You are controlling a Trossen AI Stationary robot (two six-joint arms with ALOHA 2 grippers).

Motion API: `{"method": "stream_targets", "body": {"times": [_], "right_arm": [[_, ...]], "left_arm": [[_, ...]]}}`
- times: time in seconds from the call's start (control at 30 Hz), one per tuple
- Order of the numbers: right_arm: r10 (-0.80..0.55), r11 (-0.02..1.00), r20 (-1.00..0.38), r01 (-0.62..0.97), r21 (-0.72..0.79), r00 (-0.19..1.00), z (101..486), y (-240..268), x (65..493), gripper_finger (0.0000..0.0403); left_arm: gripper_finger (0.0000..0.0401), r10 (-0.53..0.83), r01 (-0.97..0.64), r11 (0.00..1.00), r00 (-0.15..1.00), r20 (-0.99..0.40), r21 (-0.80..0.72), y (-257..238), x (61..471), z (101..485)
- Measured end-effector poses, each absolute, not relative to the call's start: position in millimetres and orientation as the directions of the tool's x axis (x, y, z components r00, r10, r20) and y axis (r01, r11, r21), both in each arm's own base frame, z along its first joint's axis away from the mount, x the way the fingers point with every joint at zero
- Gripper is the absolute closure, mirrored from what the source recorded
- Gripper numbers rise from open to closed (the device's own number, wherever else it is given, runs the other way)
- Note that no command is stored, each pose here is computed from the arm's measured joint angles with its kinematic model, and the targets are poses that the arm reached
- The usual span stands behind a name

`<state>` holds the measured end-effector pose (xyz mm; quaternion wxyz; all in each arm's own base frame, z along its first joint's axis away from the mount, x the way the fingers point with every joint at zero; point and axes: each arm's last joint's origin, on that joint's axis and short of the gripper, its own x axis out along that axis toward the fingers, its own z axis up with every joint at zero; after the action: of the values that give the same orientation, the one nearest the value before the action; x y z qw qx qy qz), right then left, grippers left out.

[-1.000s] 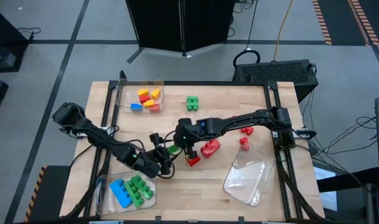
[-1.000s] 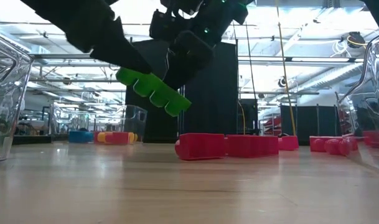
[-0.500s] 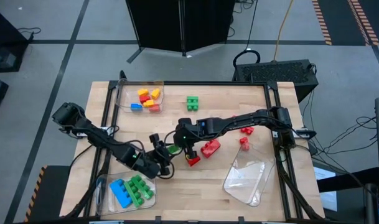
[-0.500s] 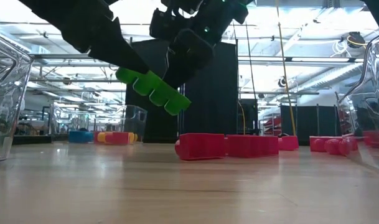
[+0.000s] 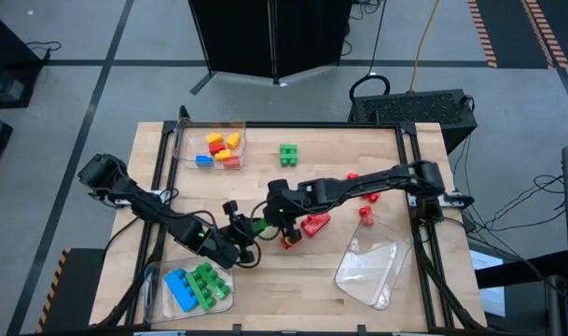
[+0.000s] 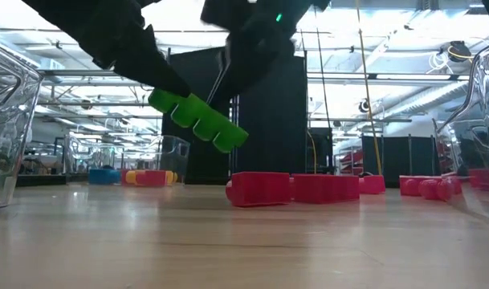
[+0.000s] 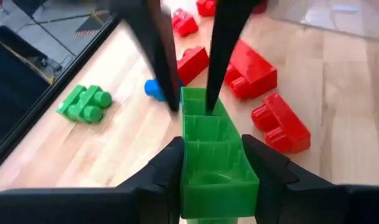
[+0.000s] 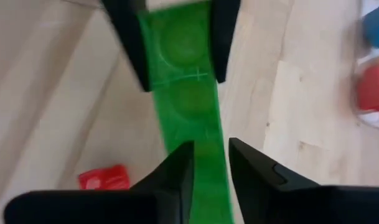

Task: Sort blocks by size
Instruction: Put the four-stud green game piece into the bottom left transparent bin

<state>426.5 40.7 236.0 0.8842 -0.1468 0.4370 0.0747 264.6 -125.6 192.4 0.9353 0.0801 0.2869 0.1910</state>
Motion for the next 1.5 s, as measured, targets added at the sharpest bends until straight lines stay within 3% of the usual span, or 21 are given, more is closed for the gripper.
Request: {"method": "stream_targets", "body": {"times": [0.23,0.57,1.07,1.5], "right_arm": [[0.027,0.946,-0.757,-0.261,-0.191,0.653,286.4,48.0,397.7,0.0276],[0.042,0.975,-0.725,-0.187,-0.121,0.687,324.6,50.8,353.1,0.0281],[0.047,0.988,-0.792,-0.146,-0.053,0.608,263.3,55.0,330.3,0.0284],[0.084,0.978,-0.793,-0.204,-0.051,0.603,234.0,66.4,298.8,0.0284]], "left_arm": [[0.0277,0.427,-0.350,0.904,0.721,-0.546,0.244,-122.5,258.9,187.7],[0.0277,0.321,-0.339,0.936,0.714,-0.622,0.093,-125.1,225.8,220.4],[0.0268,0.211,-0.271,0.962,0.732,-0.648,0.007,-122.5,183.6,281.6],[0.0263,-0.111,-0.069,0.977,0.643,-0.758,-0.201,-123.8,165.6,290.6]]}}
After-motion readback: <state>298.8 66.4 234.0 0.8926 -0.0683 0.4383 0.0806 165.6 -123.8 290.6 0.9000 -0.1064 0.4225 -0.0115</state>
